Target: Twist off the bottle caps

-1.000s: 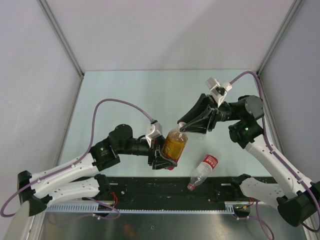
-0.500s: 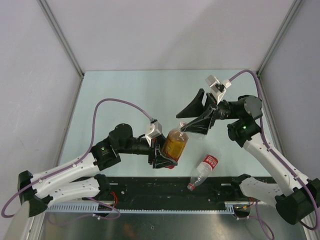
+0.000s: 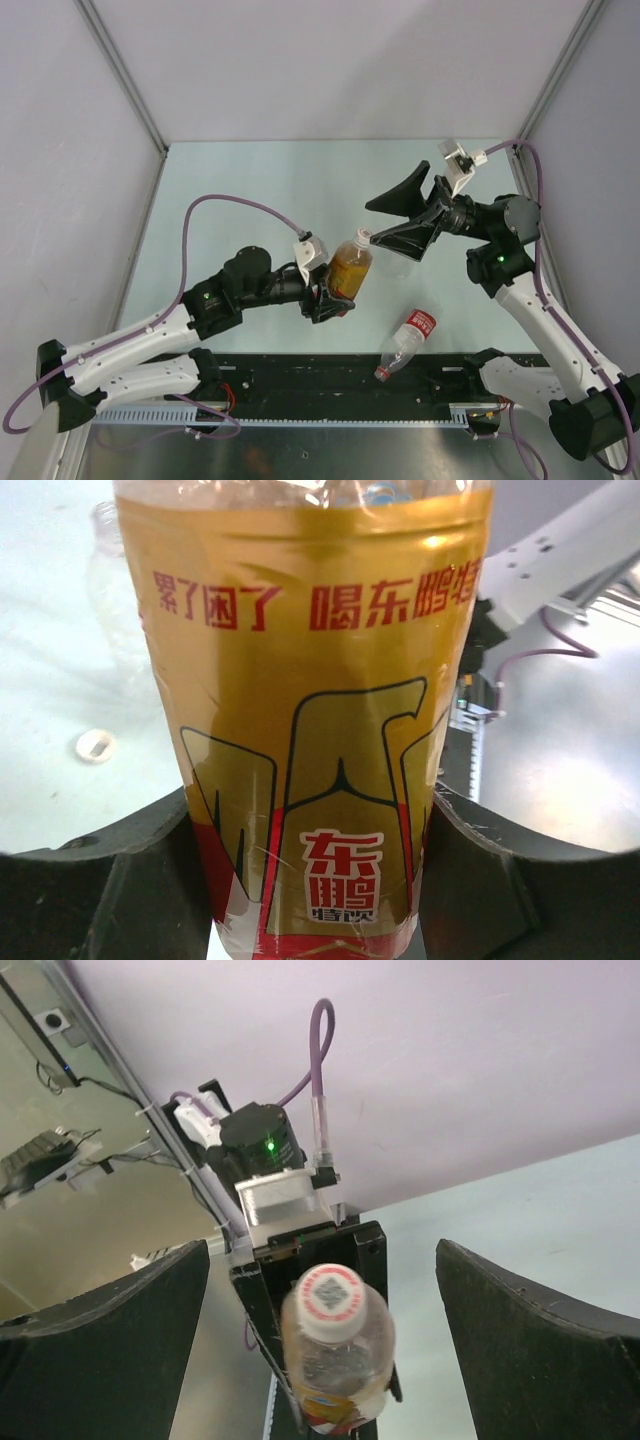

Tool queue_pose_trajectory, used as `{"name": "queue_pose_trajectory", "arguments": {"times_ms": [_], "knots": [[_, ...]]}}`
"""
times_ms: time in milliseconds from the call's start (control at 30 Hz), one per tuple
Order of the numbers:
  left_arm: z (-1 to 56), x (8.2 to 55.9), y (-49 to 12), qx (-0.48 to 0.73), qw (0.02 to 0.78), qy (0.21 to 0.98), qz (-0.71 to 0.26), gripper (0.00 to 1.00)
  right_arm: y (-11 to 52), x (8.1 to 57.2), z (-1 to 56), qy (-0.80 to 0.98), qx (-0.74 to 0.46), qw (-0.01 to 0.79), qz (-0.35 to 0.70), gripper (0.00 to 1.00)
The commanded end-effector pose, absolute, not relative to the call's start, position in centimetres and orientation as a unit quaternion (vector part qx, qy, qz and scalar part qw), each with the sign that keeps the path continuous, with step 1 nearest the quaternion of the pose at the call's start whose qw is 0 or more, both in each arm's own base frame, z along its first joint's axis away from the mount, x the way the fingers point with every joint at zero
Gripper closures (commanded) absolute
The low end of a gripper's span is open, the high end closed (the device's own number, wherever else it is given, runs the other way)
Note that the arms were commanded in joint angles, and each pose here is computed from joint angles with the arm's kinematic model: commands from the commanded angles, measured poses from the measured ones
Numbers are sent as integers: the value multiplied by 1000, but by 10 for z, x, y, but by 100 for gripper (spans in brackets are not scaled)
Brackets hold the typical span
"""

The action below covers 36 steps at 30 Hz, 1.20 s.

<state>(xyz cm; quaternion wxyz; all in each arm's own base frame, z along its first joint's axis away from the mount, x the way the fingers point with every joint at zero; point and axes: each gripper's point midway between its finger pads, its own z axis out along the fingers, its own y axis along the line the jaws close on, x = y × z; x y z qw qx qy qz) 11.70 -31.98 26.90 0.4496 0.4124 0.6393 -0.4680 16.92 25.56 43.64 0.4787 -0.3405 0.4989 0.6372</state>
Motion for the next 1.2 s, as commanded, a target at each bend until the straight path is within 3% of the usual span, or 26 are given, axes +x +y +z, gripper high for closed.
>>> {"name": "queue_pose_trajectory", "arguments": {"times_ms": [0,400,733,1000,1167], "knots": [[282,148,-309,375,505,663,-405,100,248,186,448,509,-292,526,616,1],[247,193,-283,310,521,764,-222,100,241,239,430,589,-163,531,587,1],[232,206,-273,305,527,791,-66,100,240,270,399,671,-81,519,523,1],[229,208,-271,301,526,795,-28,100,259,280,361,732,-70,457,501,20],[227,207,-271,301,523,797,-29,100,267,278,349,748,-75,434,497,26]]}}
